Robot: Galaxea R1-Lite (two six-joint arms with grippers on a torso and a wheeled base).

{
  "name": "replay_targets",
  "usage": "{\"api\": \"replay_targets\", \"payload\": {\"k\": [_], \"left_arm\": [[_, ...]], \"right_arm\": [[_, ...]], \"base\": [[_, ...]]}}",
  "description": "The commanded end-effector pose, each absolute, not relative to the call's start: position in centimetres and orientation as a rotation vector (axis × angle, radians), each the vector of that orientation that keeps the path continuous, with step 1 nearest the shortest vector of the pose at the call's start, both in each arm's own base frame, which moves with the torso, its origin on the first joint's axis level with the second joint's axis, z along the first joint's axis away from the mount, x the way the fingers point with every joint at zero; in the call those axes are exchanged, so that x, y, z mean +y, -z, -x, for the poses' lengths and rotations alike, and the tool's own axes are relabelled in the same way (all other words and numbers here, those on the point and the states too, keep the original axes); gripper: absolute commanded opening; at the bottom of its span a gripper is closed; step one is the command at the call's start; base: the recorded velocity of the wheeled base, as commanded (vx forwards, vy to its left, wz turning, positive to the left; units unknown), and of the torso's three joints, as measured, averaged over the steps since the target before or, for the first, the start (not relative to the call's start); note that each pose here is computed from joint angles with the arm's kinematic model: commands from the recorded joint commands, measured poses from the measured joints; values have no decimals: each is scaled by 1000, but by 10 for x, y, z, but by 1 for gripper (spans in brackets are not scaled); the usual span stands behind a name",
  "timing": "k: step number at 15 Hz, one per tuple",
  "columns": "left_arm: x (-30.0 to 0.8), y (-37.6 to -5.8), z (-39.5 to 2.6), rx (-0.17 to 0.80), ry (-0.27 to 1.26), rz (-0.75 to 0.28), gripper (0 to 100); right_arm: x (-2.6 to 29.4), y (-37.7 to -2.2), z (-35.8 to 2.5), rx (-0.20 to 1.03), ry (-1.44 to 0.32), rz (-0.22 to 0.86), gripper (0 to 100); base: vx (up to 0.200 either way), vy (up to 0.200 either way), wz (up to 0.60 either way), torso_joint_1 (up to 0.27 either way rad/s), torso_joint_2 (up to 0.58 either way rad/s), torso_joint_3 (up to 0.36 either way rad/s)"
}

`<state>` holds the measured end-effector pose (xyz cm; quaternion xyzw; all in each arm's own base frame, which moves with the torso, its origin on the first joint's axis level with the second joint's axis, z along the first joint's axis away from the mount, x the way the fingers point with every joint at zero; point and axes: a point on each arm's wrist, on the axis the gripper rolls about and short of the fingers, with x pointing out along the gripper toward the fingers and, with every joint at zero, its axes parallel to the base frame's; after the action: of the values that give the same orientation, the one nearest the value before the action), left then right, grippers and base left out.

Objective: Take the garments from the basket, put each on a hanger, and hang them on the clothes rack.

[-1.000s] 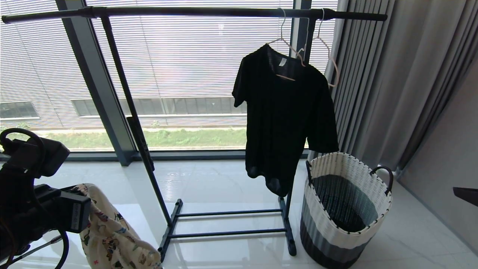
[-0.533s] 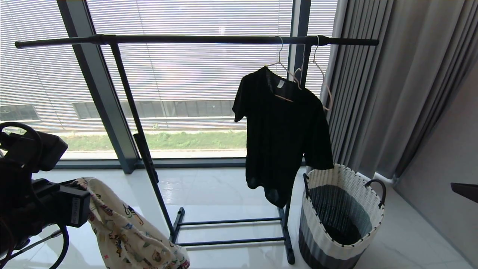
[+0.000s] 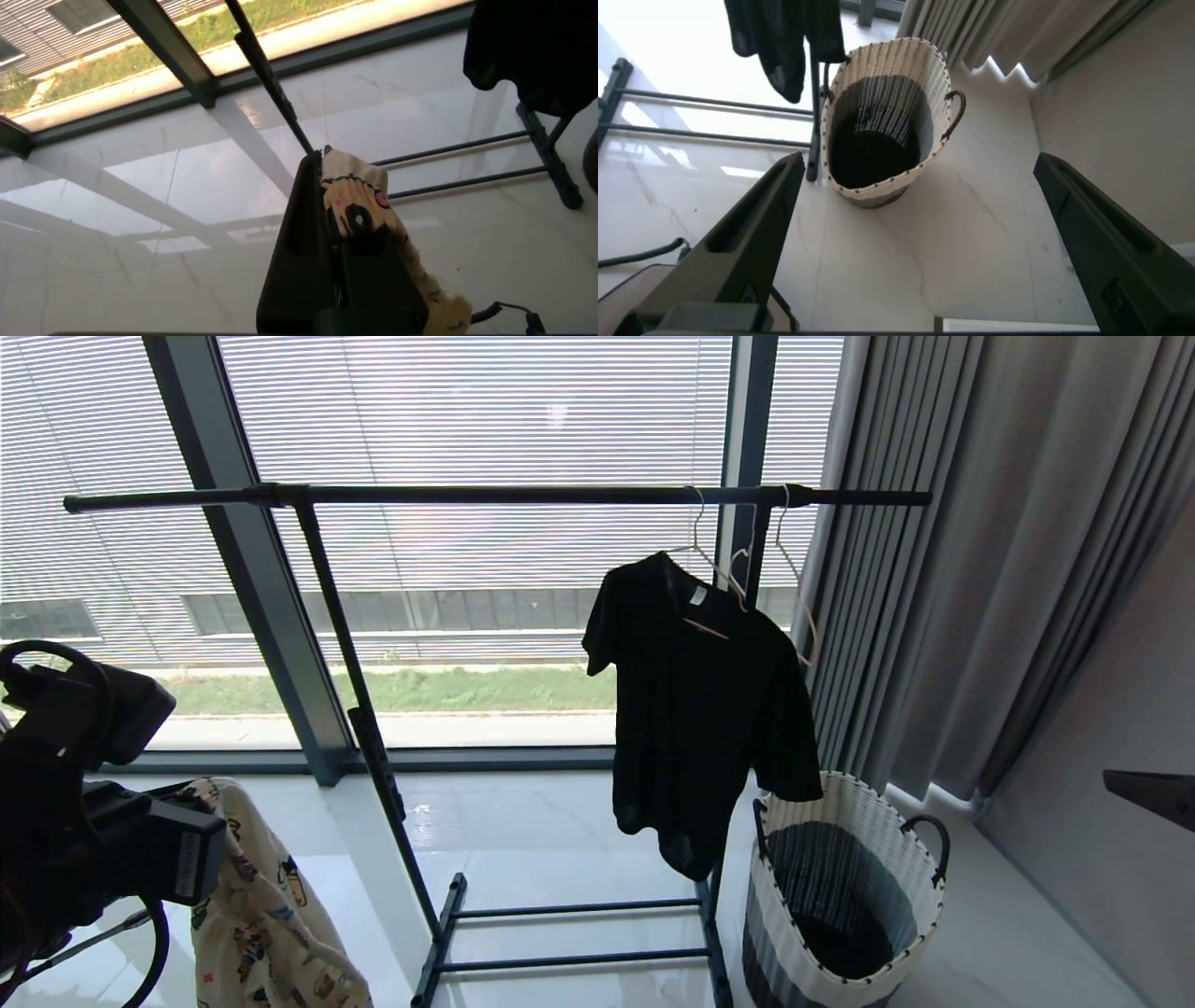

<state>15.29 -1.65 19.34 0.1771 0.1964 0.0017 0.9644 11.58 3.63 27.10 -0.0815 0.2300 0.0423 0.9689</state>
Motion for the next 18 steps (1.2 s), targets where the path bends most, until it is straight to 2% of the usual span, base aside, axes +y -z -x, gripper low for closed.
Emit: {"api": "replay_targets", "payload": {"k": [1, 4, 7, 13, 16, 18], "left_arm": [[-17, -194, -154, 396, -4, -358, 0], [-17, -196, -154, 390, -5, -357, 0], [-17, -197, -154, 385, -8, -352, 0], [-17, -198, -153, 380, -5, -353, 0], [-17, -198, -153, 378, -2, -355, 0], [-19, -196, -152, 383, 12, -357, 0]], "right_arm": [[39, -268, -124, 486, -85, 172, 100], [41, -269, -130, 461, -77, 161, 100], [40, -263, -133, 444, -68, 149, 100], [34, -264, -141, 399, -135, 91, 100], [32, -265, -159, 357, -115, 78, 100], [27, -264, -171, 336, -86, 100, 100]], "base": [[0, 0, 0, 232, -520, -286], [0, 0, 0, 248, -528, -286], [0, 0, 0, 105, -212, -115], [200, 200, 0, 14, -15, -14], [200, 200, 0, 9, -4, 1], [100, 0, 0, 1, -1, 1]]}}
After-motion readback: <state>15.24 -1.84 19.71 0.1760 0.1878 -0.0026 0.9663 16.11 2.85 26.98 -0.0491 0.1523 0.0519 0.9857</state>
